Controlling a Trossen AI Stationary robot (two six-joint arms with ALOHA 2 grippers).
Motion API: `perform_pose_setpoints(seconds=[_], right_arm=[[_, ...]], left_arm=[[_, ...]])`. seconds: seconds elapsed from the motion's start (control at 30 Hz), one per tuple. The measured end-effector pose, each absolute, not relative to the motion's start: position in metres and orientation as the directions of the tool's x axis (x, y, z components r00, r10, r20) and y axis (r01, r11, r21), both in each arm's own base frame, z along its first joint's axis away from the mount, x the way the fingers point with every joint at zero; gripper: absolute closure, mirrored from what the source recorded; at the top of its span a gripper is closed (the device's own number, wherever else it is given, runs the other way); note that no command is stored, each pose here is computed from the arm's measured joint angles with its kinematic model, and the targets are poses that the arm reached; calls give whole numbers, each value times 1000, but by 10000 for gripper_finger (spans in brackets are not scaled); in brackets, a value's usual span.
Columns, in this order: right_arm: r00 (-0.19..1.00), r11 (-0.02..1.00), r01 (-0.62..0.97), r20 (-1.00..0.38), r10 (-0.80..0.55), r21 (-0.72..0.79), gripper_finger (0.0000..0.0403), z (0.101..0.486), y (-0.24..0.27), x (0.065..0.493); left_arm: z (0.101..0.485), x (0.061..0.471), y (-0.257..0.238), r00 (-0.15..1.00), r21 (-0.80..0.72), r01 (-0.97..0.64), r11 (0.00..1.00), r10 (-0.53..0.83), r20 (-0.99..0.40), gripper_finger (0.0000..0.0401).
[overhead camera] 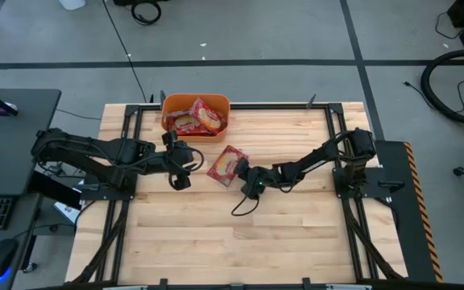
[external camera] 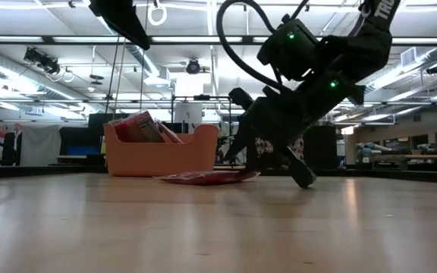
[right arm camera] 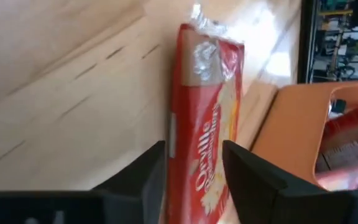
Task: Sort popcorn bags into baskets
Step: Put the popcorn bag into the orange bin
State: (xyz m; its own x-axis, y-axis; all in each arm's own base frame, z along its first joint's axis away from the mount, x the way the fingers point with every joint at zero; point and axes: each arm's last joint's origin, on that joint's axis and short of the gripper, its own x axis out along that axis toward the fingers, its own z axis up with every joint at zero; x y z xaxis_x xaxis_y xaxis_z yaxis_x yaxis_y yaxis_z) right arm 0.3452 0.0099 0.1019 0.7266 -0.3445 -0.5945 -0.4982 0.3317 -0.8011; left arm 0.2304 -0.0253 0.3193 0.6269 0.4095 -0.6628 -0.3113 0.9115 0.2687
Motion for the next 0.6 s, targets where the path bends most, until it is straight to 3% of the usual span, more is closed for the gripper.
perform_pose_setpoints(seconds=[0.3, 0.43, 0.6], right_arm=[[702, 441, -480, -633, -326, -759, 332, 109, -1, 357], [702, 469, -464, -635, -322, -751, 326, 113, -1, 361], [648, 542, -466, -687, -329, -699, 287, 115, -12, 363]], left_arm=[[319, 230, -26, 629, 259, -310, 915, 401, -666, 186], [319, 231, -26, 632, 244, -298, 923, 382, -674, 186], [319, 231, -26, 632, 247, -295, 923, 383, -674, 186]])
